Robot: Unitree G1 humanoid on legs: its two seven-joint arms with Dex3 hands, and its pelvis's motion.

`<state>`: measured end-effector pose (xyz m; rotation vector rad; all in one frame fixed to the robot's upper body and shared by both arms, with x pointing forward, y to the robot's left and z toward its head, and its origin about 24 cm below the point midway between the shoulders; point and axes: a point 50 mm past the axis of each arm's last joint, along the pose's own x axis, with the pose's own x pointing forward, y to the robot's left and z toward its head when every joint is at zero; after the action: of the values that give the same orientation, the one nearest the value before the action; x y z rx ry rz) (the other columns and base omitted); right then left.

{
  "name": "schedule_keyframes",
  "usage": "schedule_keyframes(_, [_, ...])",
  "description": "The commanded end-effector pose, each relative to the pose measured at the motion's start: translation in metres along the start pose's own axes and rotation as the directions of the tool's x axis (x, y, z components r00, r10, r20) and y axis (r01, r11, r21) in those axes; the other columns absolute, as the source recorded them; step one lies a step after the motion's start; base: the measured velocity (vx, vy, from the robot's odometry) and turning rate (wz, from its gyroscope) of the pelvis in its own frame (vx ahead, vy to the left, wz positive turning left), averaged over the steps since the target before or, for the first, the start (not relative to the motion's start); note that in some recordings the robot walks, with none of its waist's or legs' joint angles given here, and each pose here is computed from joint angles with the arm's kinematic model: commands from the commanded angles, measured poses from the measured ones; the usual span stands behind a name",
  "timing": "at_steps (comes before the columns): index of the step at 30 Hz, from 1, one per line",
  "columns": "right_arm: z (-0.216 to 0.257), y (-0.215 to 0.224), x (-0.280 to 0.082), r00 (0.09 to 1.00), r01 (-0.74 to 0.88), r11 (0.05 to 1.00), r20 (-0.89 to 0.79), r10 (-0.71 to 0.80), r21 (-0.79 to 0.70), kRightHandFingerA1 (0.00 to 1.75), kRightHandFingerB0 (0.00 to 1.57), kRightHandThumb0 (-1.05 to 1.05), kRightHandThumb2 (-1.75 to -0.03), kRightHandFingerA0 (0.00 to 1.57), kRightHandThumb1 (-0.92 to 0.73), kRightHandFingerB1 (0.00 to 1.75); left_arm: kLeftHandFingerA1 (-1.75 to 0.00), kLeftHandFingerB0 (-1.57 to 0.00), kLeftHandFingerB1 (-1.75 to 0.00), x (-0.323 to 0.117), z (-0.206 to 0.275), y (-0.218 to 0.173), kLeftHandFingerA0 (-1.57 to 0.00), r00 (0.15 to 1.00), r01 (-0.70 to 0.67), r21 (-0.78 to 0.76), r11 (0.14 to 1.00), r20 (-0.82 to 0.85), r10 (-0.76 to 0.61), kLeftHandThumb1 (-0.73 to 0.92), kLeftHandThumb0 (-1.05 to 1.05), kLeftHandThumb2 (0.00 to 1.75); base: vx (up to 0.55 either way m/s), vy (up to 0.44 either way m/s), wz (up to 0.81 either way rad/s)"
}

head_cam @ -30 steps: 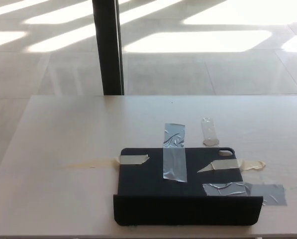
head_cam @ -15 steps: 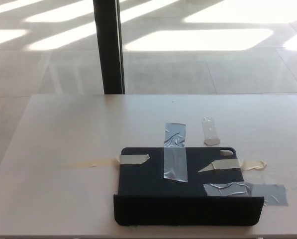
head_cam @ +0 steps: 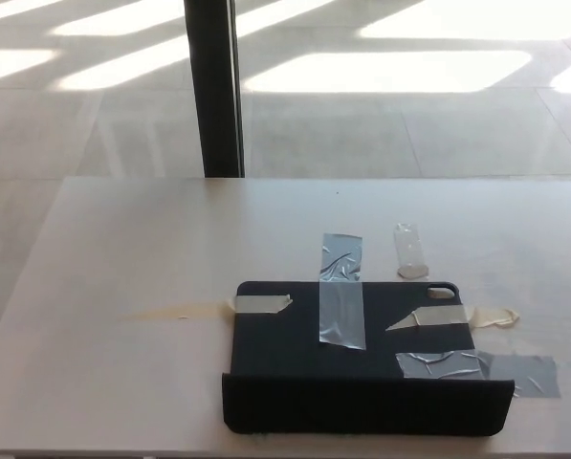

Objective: The robot uses its right hand to open a folded tablet cover kept in the middle of the desk

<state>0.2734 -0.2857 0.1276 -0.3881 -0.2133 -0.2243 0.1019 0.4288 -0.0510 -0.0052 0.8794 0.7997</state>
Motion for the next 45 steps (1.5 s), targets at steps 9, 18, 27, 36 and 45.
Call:
schedule_keyframes(9, [0.001, 0.119, -0.027, 0.695, -0.632, 0.511, -0.135, 0.706, -0.582, 0.45, 0.32, -0.85, -0.69, 0.48, -0.90, 0.30, -0.81, -0.47, -0.66, -0.001, 0.006, 0.012, -0.78, 1.000, -0.016, -0.069, 0.997, 0.002, 0.016, 0.92, -0.89, 0.74, 0.00, 0.000, 0.00])
schedule_keyframes(18, [-0.002, 0.142, -0.031, 0.539, -0.680, 0.238, -0.253, 0.803, -0.693, 0.49, 0.30, -0.82, -0.69, 0.47, -0.92, 0.31, -0.79, -0.47, -0.64, -0.002, 0.004, 0.013, -0.75, 1.000, -0.010, -0.060, 0.998, -0.002, 0.010, 0.92, -0.89, 0.75, 0.00, 0.000, 0.00])
schedule_keyframes(27, [-0.009, 0.172, -0.034, 0.440, -0.543, -0.026, -0.310, 0.843, -0.839, 0.91, 0.27, -0.87, -0.72, 0.53, -0.92, 0.38, -0.79, -0.47, -0.64, -0.001, 0.008, 0.013, -0.79, 1.000, -0.014, -0.056, 0.998, 0.011, 0.015, 0.92, -0.90, 0.71, 0.00, 0.000, 0.00])
schedule_keyframes(36, [-0.035, 0.188, -0.050, 0.438, -0.310, -0.251, -0.372, 0.819, -0.917, 1.09, 0.25, -0.96, -1.26, 0.65, -0.79, 0.53, -0.78, -0.47, -0.63, -0.001, 0.013, 0.011, -0.77, 1.000, -0.008, -0.044, 0.999, 0.027, 0.009, 0.92, -0.88, 0.75, 0.00, 0.000, 0.00])
schedule_keyframes(45, [-0.054, 0.182, -0.058, 0.560, -0.314, -0.142, -0.304, 0.771, -0.939, 1.22, 0.22, -0.96, -1.29, 0.65, -0.83, 0.51, -0.77, -0.47, -0.63, 0.000, 0.016, 0.006, -0.75, 1.000, 0.002, -0.039, 0.999, 0.030, -0.001, 0.92, -0.90, 0.74, 0.00, 0.000, 0.00])
